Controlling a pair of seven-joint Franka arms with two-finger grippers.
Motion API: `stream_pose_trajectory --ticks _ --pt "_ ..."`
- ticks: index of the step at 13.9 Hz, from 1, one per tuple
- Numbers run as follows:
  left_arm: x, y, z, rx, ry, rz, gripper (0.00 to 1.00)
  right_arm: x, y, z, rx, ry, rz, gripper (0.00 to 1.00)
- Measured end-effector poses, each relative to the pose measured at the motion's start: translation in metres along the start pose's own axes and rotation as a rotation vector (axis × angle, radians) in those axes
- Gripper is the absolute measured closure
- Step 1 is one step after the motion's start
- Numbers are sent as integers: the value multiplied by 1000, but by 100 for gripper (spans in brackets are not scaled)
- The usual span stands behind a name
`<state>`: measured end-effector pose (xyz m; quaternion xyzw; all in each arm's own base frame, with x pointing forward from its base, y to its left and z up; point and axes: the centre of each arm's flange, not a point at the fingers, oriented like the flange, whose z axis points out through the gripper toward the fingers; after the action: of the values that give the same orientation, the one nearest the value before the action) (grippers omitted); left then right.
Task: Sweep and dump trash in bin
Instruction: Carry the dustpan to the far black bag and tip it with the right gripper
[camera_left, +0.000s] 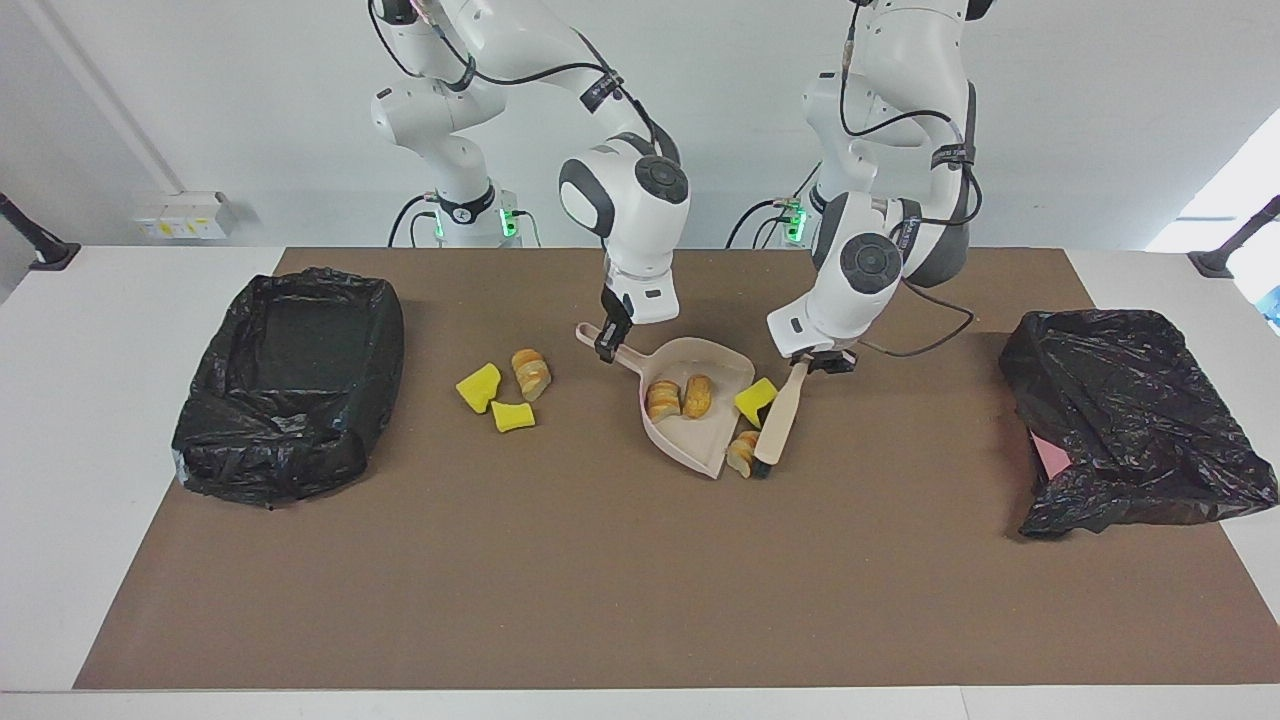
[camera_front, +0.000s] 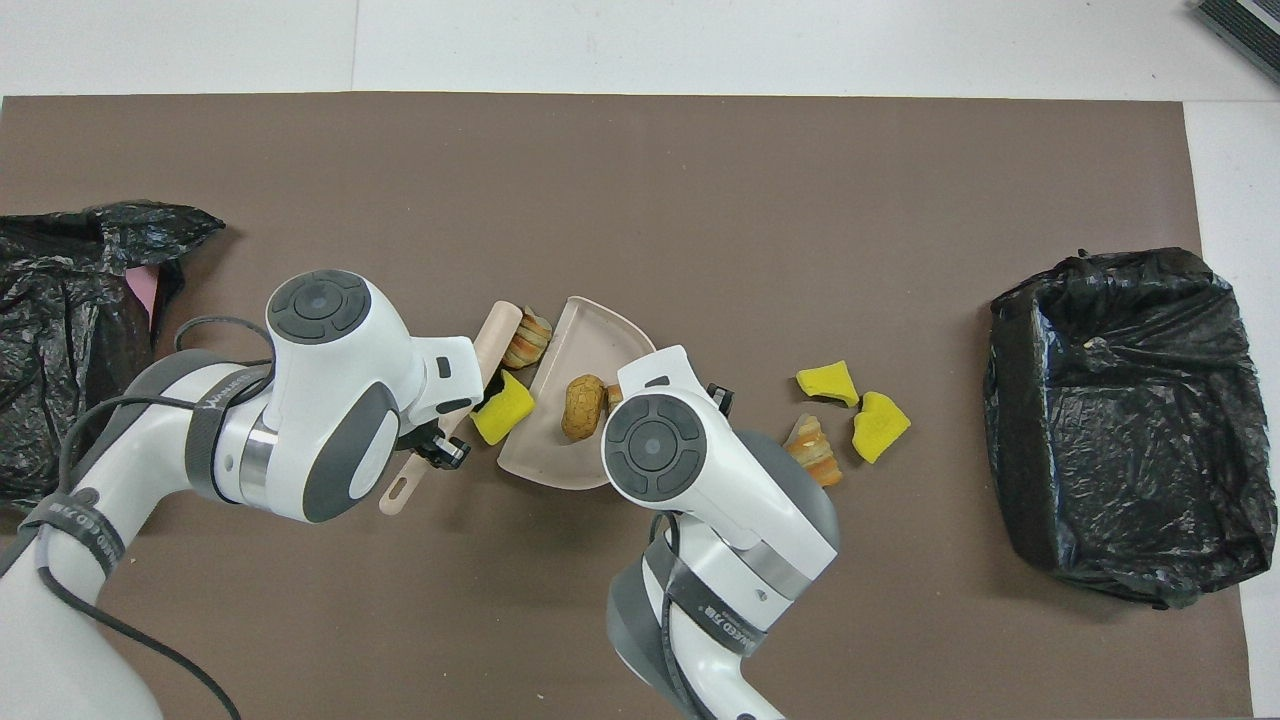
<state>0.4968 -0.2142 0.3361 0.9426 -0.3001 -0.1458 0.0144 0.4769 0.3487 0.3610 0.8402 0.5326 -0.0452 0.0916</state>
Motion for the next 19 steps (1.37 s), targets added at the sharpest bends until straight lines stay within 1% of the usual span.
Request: stream_pose_trajectory --ticks 3,6,8,10,12,16,19 --pt "-2 29 -1 -4 -39 46 73 0 0 0 0 0 0 68" --pt "0 88 -5 -16 -38 44 73 0 0 0 0 0 2 68" --pt "1 110 -4 -8 -42 31 73 0 0 0 0 0 2 68" --pt "0 111 -9 -18 -31 16 73 0 0 0 0 0 2 68" --pt "-3 103 -23 -34 -13 -3 73 0 0 0 0 0 2 68" --pt "-11 81 -64 -78 59 -153 73 -1 3 -2 -1 1 7 68" --pt "-12 85 -69 -83 66 -233 73 -7 10 -9 -5 2 24 68"
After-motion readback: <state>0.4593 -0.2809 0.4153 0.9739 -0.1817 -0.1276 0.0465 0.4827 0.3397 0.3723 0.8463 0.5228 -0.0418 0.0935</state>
